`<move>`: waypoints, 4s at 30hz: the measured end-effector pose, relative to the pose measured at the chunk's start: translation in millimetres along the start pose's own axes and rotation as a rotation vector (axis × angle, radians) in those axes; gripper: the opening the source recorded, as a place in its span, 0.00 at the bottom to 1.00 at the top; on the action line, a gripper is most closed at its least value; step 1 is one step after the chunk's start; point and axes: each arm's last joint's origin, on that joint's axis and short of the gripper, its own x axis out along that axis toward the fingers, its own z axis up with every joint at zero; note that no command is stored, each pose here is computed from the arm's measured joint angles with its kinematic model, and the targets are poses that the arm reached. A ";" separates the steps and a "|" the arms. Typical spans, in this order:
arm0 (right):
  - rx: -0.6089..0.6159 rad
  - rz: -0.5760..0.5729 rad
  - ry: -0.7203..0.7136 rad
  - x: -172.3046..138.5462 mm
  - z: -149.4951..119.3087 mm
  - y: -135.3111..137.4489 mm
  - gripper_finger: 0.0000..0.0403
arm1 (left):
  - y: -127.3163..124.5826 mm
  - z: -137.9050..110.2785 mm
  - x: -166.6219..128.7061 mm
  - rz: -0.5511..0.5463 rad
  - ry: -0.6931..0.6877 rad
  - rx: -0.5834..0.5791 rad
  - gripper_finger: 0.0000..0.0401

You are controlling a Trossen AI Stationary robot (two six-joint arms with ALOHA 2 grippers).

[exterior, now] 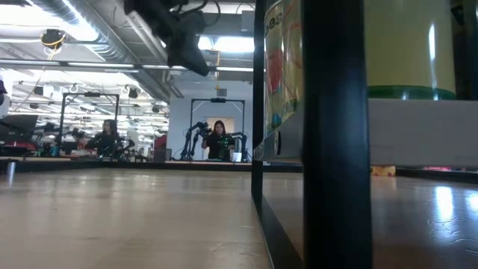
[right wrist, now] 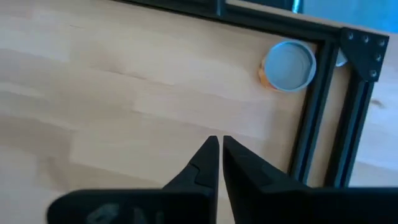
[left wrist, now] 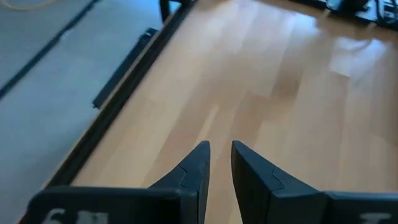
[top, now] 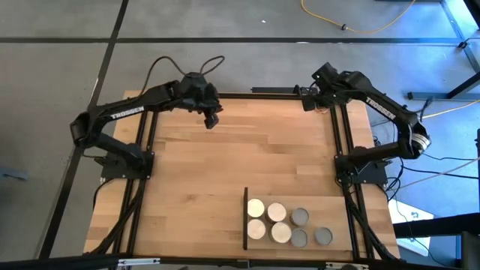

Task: Pick and place cans onto a shelf
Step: Put the canned pineapple rings on the shelf

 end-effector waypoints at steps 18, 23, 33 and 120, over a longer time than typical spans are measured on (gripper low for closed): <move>0.105 -0.178 0.219 85.6 33.4 -7.4 0.26 | 8.5 -1.4 5.8 -0.043 0.012 0.106 0.14; 0.149 -0.256 0.252 102.7 38.9 -19.0 0.26 | 10.0 -1.5 5.7 -0.037 0.013 0.103 0.14; 0.199 -0.251 0.329 123.4 42.8 -28.0 0.26 | 12.4 -1.6 5.4 -0.030 0.013 0.100 0.14; 0.409 -0.088 -0.165 63.7 16.1 -9.6 0.26 | 32.6 1.7 49.8 -0.031 -0.041 0.129 0.14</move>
